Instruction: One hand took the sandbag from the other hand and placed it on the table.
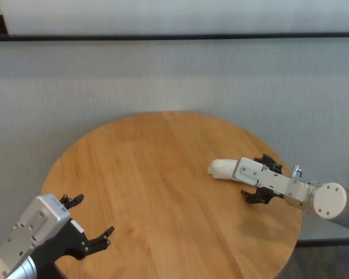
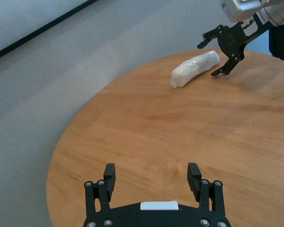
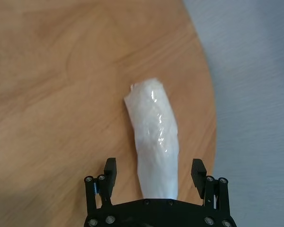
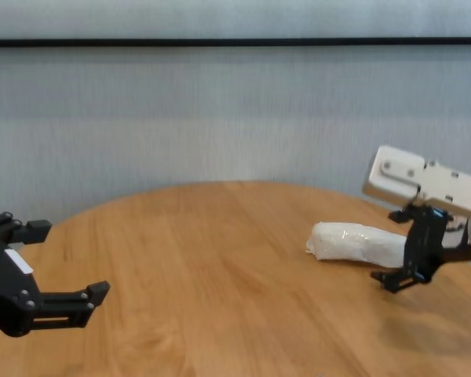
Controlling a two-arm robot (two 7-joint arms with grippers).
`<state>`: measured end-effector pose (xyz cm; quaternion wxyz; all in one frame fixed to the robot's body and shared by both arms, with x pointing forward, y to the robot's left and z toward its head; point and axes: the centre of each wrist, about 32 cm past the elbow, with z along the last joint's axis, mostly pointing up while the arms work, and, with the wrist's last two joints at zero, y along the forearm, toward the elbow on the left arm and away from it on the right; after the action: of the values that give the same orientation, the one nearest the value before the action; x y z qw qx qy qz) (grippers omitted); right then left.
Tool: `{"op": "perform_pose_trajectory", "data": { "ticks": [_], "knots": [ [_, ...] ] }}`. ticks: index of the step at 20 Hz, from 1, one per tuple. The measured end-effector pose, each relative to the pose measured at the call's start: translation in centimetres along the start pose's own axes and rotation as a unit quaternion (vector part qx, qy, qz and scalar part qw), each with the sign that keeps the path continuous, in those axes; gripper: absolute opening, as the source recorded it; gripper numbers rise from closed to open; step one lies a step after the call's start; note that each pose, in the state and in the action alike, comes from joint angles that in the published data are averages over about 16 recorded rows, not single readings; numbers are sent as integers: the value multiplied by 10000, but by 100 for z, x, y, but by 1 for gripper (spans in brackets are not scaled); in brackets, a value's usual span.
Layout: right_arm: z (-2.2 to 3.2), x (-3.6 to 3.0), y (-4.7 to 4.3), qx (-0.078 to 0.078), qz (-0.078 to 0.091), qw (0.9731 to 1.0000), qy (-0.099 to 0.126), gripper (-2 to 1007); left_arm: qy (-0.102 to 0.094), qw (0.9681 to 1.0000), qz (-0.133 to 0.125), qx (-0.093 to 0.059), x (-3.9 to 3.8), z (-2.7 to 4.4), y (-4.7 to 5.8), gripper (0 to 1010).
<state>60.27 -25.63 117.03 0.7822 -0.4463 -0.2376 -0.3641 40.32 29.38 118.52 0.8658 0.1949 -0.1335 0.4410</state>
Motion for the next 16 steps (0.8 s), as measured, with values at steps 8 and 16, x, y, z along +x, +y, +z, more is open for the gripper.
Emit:
{"op": "perform_pose_trajectory", "data": {
  "ticks": [8,16],
  "knots": [
    [163,46,-229,680,-210,9968,367,1004,0,10000,0,0,0,0,0,1002],
    [291,-177,-436,1602,-852,9796,865,1005,0,10000,0,0,0,0,0,1002]
  ]
}}
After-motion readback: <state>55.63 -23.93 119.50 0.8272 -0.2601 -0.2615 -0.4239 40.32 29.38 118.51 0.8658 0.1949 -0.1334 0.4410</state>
